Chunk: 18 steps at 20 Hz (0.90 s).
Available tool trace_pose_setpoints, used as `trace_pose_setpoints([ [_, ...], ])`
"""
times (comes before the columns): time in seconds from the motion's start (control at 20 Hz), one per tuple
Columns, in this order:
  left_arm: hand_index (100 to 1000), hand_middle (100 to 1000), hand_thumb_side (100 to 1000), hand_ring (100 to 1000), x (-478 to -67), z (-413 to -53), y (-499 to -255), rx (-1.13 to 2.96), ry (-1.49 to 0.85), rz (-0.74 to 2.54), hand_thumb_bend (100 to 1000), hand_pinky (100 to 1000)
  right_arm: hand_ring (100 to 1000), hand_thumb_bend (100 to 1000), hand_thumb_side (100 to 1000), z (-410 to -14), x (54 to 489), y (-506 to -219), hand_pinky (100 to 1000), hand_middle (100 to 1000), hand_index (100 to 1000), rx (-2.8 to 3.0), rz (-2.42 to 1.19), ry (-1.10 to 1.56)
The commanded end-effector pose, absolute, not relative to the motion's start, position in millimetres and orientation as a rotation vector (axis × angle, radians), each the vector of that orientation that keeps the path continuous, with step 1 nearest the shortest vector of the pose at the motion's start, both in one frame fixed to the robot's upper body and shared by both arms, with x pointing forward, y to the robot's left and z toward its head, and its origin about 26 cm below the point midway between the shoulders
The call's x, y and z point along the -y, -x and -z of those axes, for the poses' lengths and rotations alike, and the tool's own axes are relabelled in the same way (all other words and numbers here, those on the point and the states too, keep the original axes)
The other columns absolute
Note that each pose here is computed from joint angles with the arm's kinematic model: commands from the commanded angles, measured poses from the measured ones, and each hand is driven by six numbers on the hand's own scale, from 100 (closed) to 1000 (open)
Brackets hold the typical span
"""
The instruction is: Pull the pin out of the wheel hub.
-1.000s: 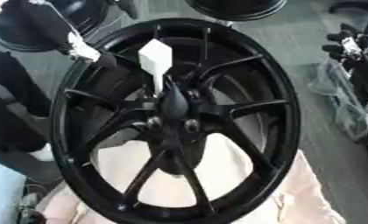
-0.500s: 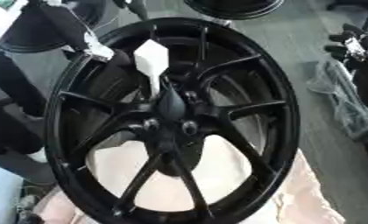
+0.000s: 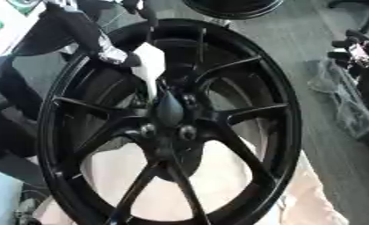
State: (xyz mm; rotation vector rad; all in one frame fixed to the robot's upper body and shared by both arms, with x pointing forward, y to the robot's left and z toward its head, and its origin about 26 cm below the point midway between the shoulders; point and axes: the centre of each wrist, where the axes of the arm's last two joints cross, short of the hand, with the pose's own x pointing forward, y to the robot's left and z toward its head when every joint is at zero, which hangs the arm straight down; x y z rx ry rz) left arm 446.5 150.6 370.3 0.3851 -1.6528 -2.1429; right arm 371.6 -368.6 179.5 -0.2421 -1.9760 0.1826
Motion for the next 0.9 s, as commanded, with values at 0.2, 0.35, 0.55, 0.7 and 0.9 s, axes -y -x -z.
trace_pose_setpoints([
  [0.2, 846, 844, 518, 906, -149.8, -378.0, -445.4, 1.602, -0.359, 2.304, 392, 924, 827, 100, 662, -194.1, 368.0, -371.5, 953, 813, 955, 2.0, -0.198, 0.271],
  [0.35, 842, 841, 529, 903, -150.4, -374.5, -447.3, 1.598, -0.341, 2.306, 376, 923, 827, 100, 663, -194.1, 367.8, -371.6, 953, 812, 954, 1.994, -0.194, 0.276],
  [0.55, 842, 838, 555, 900, -151.5, -372.3, -449.2, 1.59, -0.336, 2.305, 352, 924, 826, 100, 666, -194.0, 366.8, -371.8, 953, 810, 953, 1.988, -0.196, 0.279],
  [0.7, 841, 835, 552, 897, -151.6, -372.0, -449.8, 1.586, -0.339, 2.306, 360, 921, 825, 100, 668, -194.0, 366.4, -371.9, 953, 809, 952, 1.984, -0.198, 0.282],
  [0.9, 826, 818, 539, 891, -149.9, -370.6, -450.2, 1.588, -0.33, 2.311, 351, 914, 825, 100, 671, -194.4, 365.9, -372.3, 953, 808, 951, 1.979, -0.199, 0.287],
])
